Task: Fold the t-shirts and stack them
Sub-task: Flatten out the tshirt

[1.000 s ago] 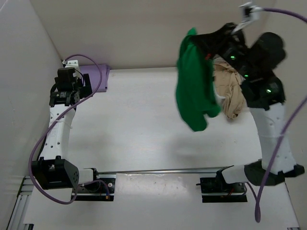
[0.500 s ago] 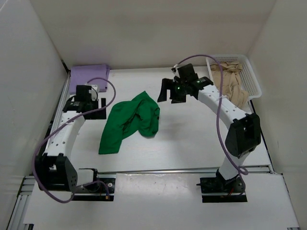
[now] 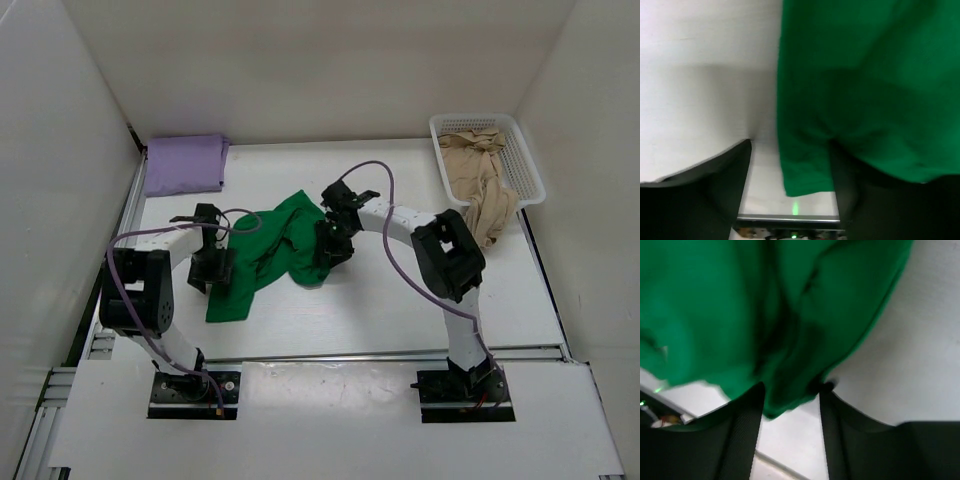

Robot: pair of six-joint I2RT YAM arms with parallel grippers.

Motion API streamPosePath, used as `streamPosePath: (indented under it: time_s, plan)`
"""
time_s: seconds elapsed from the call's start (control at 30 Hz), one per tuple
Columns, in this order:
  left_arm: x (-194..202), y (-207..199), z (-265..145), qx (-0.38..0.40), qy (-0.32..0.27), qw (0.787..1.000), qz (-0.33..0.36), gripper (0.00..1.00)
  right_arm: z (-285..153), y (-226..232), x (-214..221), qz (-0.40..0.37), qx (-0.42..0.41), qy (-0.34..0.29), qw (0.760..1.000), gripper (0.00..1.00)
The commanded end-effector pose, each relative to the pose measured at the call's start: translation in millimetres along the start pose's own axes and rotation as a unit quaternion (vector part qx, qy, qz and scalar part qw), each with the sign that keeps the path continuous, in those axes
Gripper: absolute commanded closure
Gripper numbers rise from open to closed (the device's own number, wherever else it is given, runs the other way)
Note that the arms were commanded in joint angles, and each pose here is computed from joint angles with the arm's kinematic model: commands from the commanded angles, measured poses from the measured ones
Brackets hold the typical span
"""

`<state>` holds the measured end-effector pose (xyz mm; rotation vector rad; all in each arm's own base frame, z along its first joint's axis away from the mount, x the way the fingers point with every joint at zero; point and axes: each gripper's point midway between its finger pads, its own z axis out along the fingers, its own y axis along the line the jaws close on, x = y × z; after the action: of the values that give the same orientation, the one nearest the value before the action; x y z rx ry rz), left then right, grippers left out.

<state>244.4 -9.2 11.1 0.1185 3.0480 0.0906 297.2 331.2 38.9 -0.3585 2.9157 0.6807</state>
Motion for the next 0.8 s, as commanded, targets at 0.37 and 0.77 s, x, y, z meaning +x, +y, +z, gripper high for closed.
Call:
streamPosePath:
  time_s: [0.37, 0.77]
  plan:
    - [-98, 54, -120, -0.097, -0.23, 0.967, -0.056, 0.9, -142, -102, -45, 0.138, 0.038, -0.179, 0.973, 1.0]
    - [-138, 42, -301, -0.098, -0.453, 0.884, -0.061, 0.9, -322, -121, -38, 0.125, 0.071, -0.342, 0.929, 1.0]
